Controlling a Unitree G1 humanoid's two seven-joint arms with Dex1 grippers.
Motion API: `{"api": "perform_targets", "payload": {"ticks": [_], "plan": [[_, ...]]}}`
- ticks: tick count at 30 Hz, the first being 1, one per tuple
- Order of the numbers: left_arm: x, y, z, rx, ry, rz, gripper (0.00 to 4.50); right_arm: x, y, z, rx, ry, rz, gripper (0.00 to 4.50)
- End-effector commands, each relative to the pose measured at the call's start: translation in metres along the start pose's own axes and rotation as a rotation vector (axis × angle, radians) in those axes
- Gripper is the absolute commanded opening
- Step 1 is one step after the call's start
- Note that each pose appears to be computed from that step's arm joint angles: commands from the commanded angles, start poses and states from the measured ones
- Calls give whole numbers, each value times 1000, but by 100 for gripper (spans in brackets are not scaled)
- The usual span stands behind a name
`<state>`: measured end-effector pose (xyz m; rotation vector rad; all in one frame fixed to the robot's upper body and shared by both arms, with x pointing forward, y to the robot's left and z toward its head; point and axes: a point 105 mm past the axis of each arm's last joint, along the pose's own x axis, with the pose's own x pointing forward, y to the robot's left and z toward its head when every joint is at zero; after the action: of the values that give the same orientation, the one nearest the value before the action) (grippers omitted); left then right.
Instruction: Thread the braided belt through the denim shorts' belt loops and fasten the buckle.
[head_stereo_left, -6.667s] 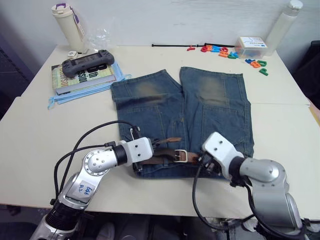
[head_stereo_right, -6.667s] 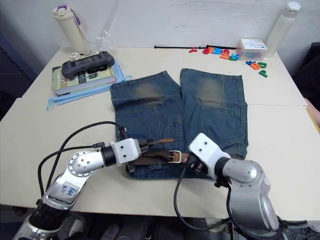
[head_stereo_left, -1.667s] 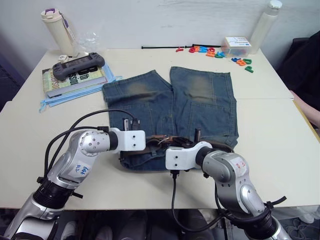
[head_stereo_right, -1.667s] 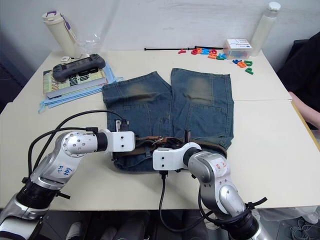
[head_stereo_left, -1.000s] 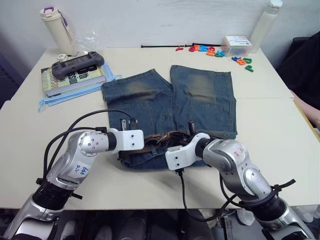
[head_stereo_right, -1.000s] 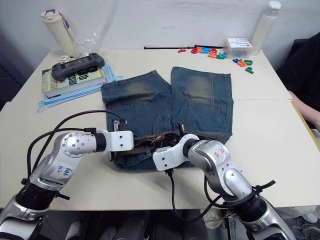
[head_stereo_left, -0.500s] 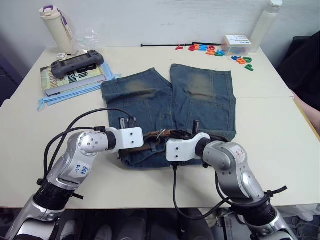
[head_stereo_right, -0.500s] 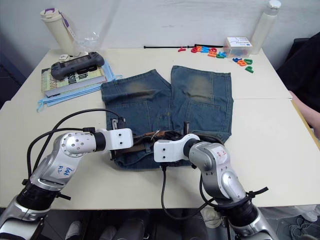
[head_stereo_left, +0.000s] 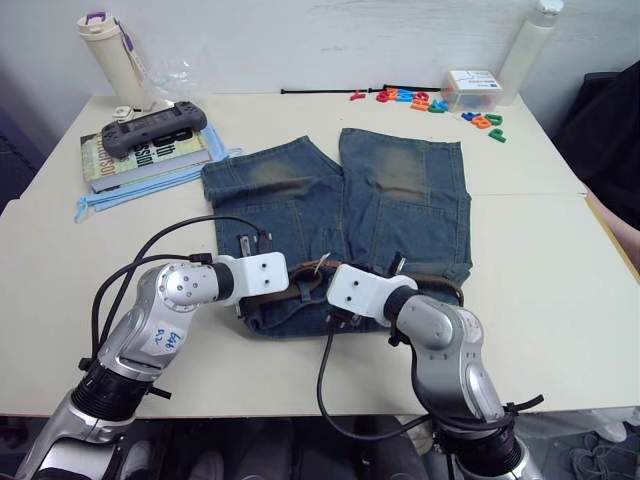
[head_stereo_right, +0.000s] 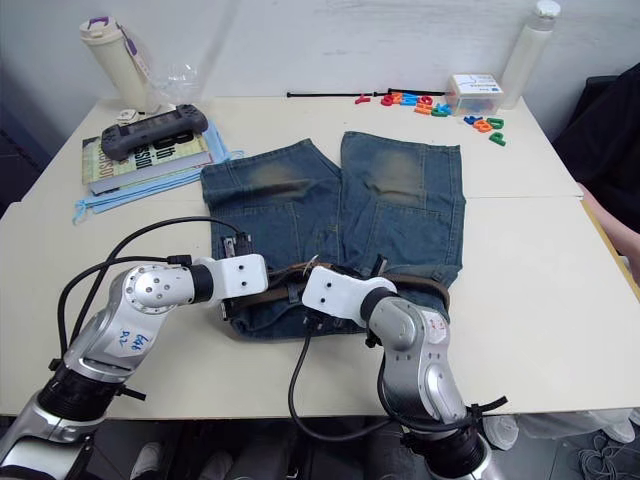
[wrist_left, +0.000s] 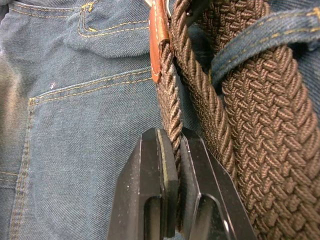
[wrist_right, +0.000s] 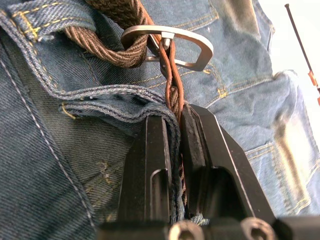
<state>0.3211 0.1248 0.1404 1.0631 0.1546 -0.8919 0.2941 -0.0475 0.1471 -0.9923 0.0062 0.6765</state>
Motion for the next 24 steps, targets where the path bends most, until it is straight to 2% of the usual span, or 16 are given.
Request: {"api": "perform_targets", "payload": {"ticks": [1,14,24], "plan": [[-9,17,17,31,-43,53,0,-2,0,9,29,-6,-38,1],[-9,20,14,46,-30,56,0,-1,0,10,-6,-6,-32,1],[4,16,24,90,-78,18,0,-3,1,14,-57,-23,-24,1]]}}
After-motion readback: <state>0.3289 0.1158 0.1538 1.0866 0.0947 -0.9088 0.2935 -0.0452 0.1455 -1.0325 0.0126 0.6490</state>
